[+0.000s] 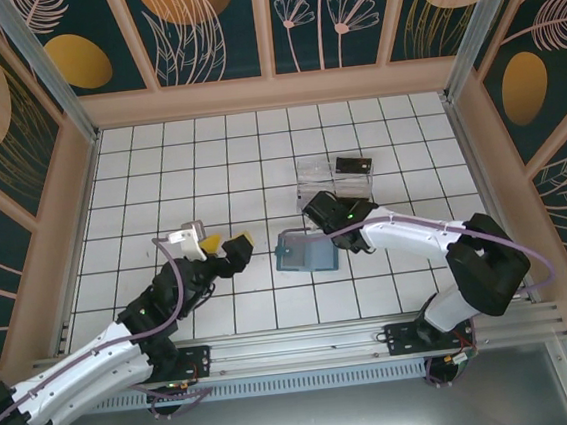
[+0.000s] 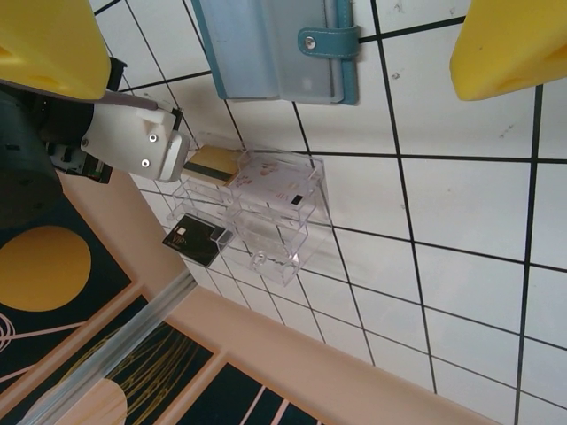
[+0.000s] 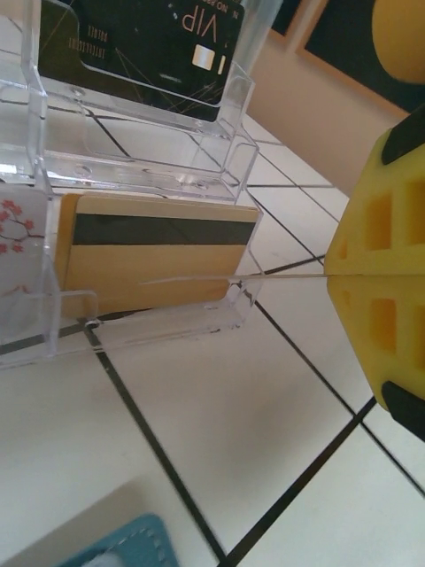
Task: Take the credit cards out of the card holder
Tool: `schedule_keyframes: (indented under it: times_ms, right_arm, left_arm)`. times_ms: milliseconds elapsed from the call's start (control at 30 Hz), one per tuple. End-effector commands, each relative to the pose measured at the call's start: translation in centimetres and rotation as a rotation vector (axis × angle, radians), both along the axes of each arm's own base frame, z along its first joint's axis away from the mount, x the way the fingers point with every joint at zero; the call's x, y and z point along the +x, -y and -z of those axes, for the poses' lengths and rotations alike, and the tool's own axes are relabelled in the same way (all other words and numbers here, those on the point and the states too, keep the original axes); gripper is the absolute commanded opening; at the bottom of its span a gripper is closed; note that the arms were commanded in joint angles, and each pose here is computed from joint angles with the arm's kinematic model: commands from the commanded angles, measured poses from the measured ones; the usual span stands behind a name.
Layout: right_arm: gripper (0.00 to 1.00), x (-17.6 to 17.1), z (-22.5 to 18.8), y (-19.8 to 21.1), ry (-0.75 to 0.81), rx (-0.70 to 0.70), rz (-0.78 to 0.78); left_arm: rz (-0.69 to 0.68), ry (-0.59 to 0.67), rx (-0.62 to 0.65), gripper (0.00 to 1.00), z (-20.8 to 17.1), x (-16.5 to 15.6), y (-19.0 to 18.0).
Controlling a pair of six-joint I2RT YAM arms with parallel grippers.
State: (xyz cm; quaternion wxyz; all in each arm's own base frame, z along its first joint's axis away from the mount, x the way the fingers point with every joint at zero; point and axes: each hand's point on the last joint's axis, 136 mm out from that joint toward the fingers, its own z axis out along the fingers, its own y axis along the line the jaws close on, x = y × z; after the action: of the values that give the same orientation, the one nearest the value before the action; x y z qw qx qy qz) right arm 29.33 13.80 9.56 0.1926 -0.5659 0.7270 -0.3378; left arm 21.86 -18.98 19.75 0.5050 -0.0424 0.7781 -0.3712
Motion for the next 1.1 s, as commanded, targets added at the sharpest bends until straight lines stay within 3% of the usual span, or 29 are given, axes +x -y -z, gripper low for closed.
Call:
schedule_keyframes:
  times_ms: [0,400,1067]
  right_arm:
    - [0.0,1.4,-1.6,0.1,0.064,0.001,-0.049]
    - [0.0,2.4,-0.9,-2.1,0.044,0.1,-0.095]
    - [0.0,3.6,1.0,-1.3,0.025,0.117,-0.072]
  left_arm:
    - [-0.039,0.007,0.034,0.99,0.6,0.2,-1.0]
    - [-0.064,-0.001,0.046,0.99,1.1,0.4,-1.4]
    - [-0.074,-0.007,0.072,0.99,1.7,0.5,-1.5]
